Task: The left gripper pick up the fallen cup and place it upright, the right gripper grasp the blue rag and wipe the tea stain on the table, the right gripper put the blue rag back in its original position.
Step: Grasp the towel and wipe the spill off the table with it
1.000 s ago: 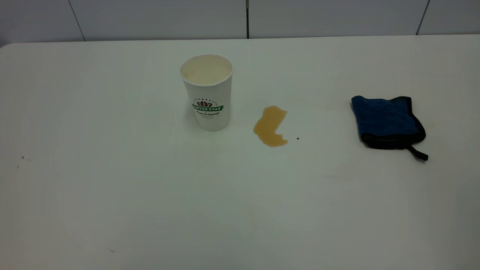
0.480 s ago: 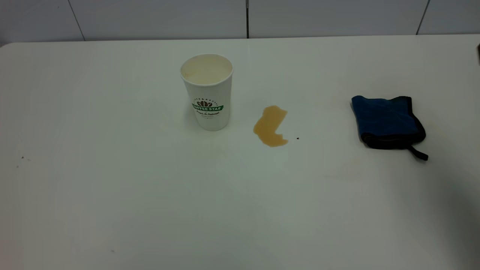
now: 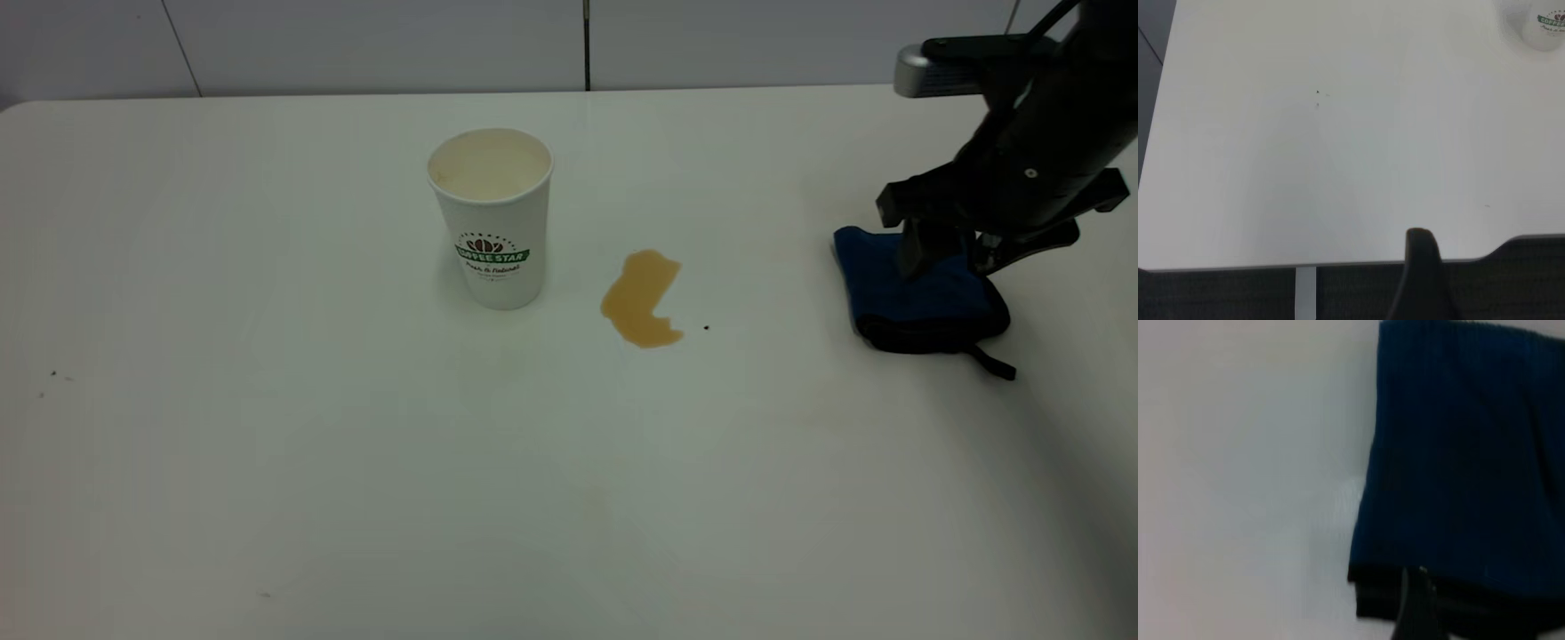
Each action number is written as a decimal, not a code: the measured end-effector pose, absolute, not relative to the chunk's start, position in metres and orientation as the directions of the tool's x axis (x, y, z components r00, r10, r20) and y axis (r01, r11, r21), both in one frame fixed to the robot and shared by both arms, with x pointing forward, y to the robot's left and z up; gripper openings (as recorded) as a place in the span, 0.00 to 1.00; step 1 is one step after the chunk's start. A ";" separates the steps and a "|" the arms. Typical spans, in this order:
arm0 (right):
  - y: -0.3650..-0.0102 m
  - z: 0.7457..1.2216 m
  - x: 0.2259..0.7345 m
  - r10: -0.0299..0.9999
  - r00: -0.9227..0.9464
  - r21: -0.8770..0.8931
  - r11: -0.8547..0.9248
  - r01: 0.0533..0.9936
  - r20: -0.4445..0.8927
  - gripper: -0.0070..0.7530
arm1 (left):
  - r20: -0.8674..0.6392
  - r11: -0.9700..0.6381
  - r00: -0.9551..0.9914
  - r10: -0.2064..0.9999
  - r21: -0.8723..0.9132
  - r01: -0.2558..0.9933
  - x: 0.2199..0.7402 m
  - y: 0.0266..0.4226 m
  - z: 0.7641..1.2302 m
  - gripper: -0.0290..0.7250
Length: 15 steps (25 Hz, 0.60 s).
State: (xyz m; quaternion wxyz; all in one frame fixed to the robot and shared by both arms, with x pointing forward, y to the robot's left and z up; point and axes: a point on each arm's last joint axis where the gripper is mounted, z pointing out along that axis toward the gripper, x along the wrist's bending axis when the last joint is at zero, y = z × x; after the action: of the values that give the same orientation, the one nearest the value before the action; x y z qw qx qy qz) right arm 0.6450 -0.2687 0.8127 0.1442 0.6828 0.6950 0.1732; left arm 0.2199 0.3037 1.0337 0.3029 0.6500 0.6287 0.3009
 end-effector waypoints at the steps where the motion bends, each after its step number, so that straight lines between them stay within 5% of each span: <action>1: -0.268 0.807 0.651 0.999 -0.027 0.438 0.009 0.899 0.036 0.79 | 0.010 -0.026 0.028 1.000 0.772 0.635 0.220 0.304 1.034 0.79; 11: -0.268 0.773 0.671 0.996 -0.091 0.407 0.083 0.910 0.001 0.78 | 0.010 -0.026 0.028 1.000 0.772 0.635 0.220 0.304 1.034 0.79; 15: -0.269 0.769 0.670 0.989 -0.143 0.402 0.143 0.904 -0.031 0.58 | 0.010 -0.026 0.028 1.000 0.772 0.635 0.220 0.304 1.034 0.79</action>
State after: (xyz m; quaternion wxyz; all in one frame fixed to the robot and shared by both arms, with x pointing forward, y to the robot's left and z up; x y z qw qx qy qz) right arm 0.6704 -0.2687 0.7694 0.1459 0.6381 0.7418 0.1456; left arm 0.2199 0.3037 1.0337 0.3029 0.6500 0.6287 0.3009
